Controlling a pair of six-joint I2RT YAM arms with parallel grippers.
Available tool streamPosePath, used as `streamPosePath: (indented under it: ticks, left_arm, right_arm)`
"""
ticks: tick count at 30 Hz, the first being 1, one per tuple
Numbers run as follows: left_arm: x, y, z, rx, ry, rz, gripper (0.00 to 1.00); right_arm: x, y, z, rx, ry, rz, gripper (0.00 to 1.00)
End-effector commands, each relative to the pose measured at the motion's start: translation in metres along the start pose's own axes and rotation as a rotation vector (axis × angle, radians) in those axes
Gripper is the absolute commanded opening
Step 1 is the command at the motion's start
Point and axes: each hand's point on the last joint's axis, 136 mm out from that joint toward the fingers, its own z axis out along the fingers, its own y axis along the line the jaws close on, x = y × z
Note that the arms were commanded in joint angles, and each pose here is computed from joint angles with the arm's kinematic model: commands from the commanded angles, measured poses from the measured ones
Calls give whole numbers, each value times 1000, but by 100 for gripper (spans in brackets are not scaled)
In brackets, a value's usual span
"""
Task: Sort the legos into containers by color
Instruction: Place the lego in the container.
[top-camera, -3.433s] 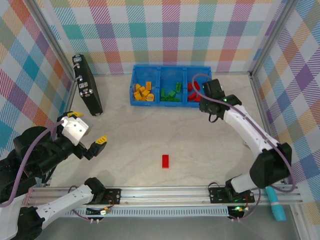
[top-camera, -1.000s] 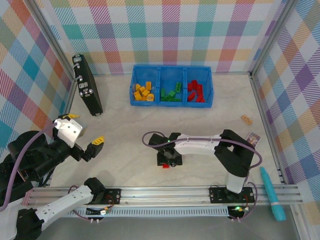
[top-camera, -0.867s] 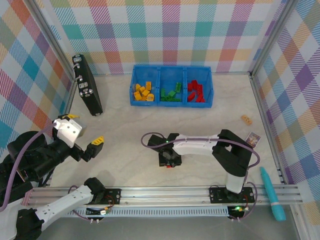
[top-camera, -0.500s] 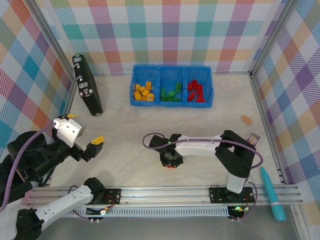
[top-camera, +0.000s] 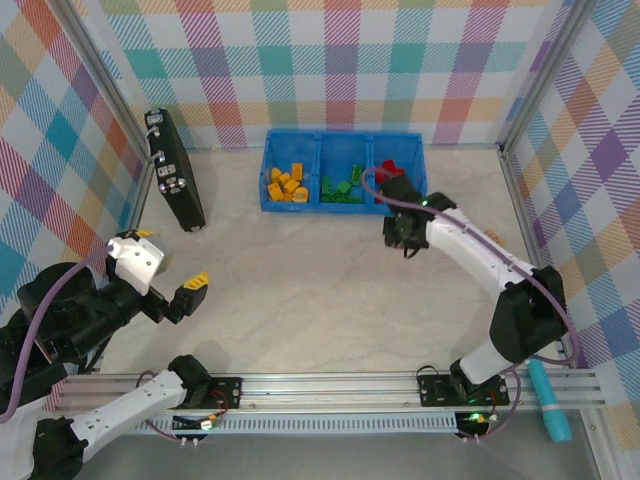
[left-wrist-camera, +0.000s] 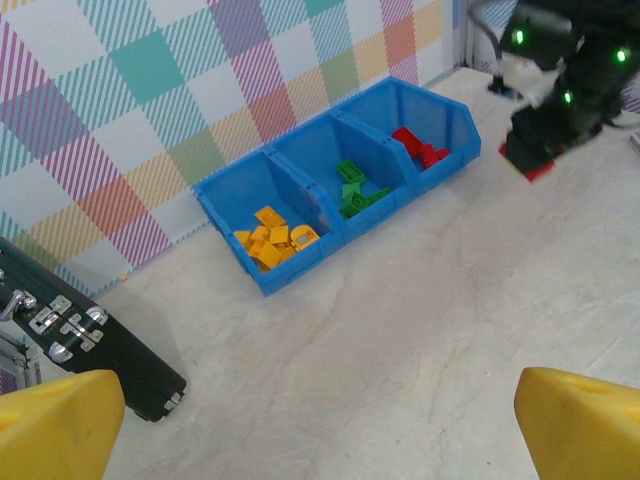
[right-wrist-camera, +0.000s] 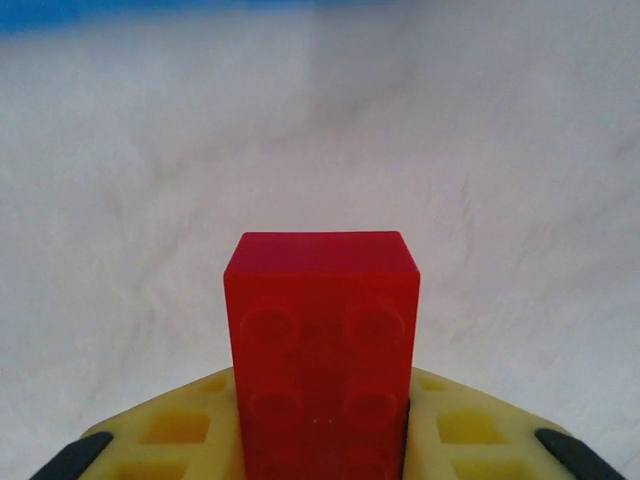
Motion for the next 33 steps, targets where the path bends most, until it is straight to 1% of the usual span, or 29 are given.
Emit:
streamPosePath:
  ticks: [1,4,8,11,14,20,24,27,30,33]
  left_arm:
    - [-5,1,-1,-6,-39,-23,100]
    - [-5,0,2,-2,-40,-23,100]
    - [-9,1,7,-16,-53,-34,100]
    - [-12,-1,10,-8,-64,-49,100]
    - [-12,-1,12,-10,-68,-60,100]
    - [-12,-3,18,-4,-63,-82,100]
    - [-11,5,23,-54,-43,-101,100]
    - [-13,8,28,-79,-61,-133,100]
    - [-10,11,34,-112,-75,-163,100]
    - [-5,27,43,-223,-87,-213,100]
  right_arm:
    - [-52,-4,3,4,-109,-94,26]
    - [-99,0,13,-1,-178,-76,26]
    - [-148,13,41,-29,-230,-69,26]
    - [-175,22,68,-14,-250,-78,26]
    - [-191,23,96,19,-249,-77,26]
    - [-205,27,141,67,-236,-69,27]
    - [-204,26,162,53,-211,-41,33]
    - [-205,26,163,45,-213,-38,40]
    - [-207,28,153,24,-226,-52,48]
    - [-210,28,133,3,-252,-67,52]
